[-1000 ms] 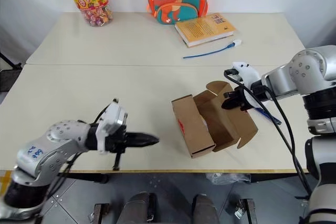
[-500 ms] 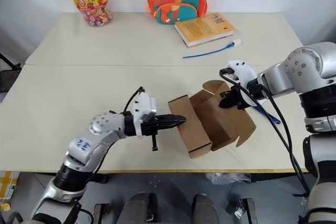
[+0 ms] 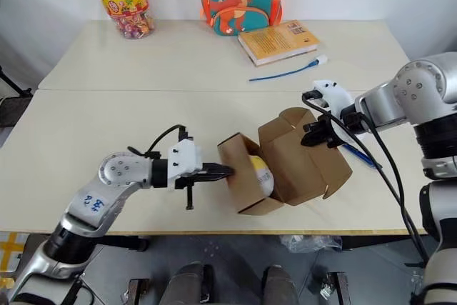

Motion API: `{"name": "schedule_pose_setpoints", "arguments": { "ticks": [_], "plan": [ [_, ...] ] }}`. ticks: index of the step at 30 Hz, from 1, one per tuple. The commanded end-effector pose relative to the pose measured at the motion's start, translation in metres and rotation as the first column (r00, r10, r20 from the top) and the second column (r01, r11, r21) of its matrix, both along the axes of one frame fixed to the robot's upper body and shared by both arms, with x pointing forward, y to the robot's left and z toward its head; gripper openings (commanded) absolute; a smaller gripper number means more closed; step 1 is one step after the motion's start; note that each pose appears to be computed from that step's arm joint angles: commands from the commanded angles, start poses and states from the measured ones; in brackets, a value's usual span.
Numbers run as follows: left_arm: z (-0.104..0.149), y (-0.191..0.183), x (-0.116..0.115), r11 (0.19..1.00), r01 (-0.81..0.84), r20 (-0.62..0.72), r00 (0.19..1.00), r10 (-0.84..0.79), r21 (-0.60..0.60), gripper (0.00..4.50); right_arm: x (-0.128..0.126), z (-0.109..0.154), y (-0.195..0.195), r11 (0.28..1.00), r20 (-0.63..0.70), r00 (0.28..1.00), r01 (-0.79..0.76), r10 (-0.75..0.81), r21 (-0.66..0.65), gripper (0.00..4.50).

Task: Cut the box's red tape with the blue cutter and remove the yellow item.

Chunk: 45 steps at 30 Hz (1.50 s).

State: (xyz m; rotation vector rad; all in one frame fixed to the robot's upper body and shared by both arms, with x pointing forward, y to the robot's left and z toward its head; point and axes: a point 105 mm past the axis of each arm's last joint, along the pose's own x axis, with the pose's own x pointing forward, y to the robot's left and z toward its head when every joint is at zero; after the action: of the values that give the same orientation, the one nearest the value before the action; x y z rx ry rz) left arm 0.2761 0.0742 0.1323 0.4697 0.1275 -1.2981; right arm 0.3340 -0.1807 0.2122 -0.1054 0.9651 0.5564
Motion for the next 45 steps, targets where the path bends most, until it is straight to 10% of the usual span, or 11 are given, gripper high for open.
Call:
{"name": "schedule_pose_setpoints", "arguments": {
  "ticks": [1, 16, 20, 25, 30, 35, 40, 45],
  "plan": [
    [-0.019, -0.005, -0.006, 1.000, -0.015, -0.101, 0.995, 0.015, -0.006, 0.00, -0.005, 0.005, 0.003, 0.999, -0.010, 0.999, -0.041, 0.041, -0.005, 0.05],
    [-0.017, 0.008, 0.002, 0.992, -0.124, -0.080, 0.989, 0.123, 0.001, 0.00, 0.001, -0.007, 0.024, 0.996, 0.010, 0.997, -0.080, 0.080, 0.032, 0.05],
    [-0.014, 0.018, 0.011, 0.982, -0.188, -0.070, 0.980, 0.188, -0.003, 0.00, 0.001, -0.001, 0.032, 0.987, 0.109, 0.987, -0.127, 0.117, 0.095, 0.95],
    [0.014, 0.062, 0.007, 0.952, -0.273, -0.110, 0.960, 0.259, -0.139, 1.46, -0.020, 0.054, 0.008, 0.859, 0.611, 0.723, -0.495, 0.323, 0.131, 2.63],
    [0.020, 0.119, -0.016, 0.925, -0.348, -0.193, 0.928, 0.318, -0.152, 3.07, -0.049, 0.058, -0.029, 0.742, 0.768, 0.468, -0.670, 0.438, -0.014, 4.38],
    [0.009, 0.179, -0.038, 0.857, -0.505, -0.271, 0.843, 0.464, -0.104, 4.44, -0.067, 0.038, -0.036, 0.649, 0.756, 0.354, -0.751, 0.551, -0.121, 4.50],
    [0.006, 0.206, -0.060, 0.825, -0.562, -0.321, 0.793, 0.518, -0.058, 4.44, -0.089, 0.024, -0.017, 0.603, 0.785, 0.277, -0.783, 0.554, -0.149, 4.50],
    [0.059, 0.164, -0.031, 0.898, -0.416, -0.220, 0.898, 0.382, -0.140, 4.44, -0.103, 0.023, -0.014, 0.650, 0.810, 0.293, -0.748, 0.508, -0.137, 4.50]
  ]
}}
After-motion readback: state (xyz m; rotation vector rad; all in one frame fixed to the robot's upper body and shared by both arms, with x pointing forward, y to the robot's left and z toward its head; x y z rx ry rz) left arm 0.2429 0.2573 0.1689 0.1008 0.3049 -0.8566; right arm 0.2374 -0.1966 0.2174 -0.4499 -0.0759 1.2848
